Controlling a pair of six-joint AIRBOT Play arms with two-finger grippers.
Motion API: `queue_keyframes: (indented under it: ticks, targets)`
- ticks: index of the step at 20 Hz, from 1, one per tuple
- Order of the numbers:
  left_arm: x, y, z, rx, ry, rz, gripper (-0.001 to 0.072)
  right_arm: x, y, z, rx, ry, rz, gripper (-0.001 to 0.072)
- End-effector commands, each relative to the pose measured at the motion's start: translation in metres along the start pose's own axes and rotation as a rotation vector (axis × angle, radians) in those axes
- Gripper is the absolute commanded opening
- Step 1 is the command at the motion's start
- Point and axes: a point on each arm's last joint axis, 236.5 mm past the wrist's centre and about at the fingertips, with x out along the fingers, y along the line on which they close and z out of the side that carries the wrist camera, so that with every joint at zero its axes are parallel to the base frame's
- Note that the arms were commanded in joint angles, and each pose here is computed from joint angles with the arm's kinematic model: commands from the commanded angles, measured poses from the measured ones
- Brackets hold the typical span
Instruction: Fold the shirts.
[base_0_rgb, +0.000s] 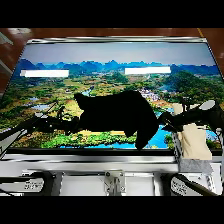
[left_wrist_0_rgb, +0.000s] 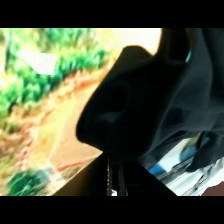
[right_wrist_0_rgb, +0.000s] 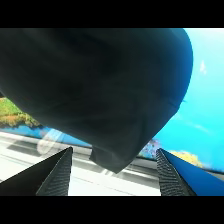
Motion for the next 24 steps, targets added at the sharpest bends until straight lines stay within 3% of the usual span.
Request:
queue_keyframes:
  ticks: [1,5,13,19,22,23,24]
  targets:
    - [0.002,-0.007,0.001,0.006,-0.008,-0.025,0.0044,0.0,-0.001,-0.002,-0.001,0.006,-0.005,0.0641]
    - [0.0,-0.012,-0.009,0.034,0.035,-0.049,0.0044,0.0,-0.021,-0.01,-0.01,0.037,-0.08,0.0642]
    - [-0.008,-0.025,-0.013,0.075,0.039,-0.071,0.0044,0.033,-0.045,0.007,0.221,-0.122,-0.043,0.0642]
    - [-0.016,-0.037,-0.01,0.109,0.013,-0.085,0.0044,0.047,-0.034,0.033,0.257,-0.249,-0.05,0.0641]
    - [-0.017,-0.038,-0.009,0.112,0.01,-0.085,0.0044,0.068,-0.027,0.024,0.288,-0.181,-0.035,0.0641]
    - [-0.017,-0.038,-0.009,0.111,0.01,-0.085,0.0044,0.075,-0.026,0.02,0.275,-0.159,-0.041,0.0622]
    - [-0.017,-0.038,-0.009,0.114,0.008,-0.086,0.0044,0.076,-0.023,0.021,0.253,-0.162,-0.043,0.0439]
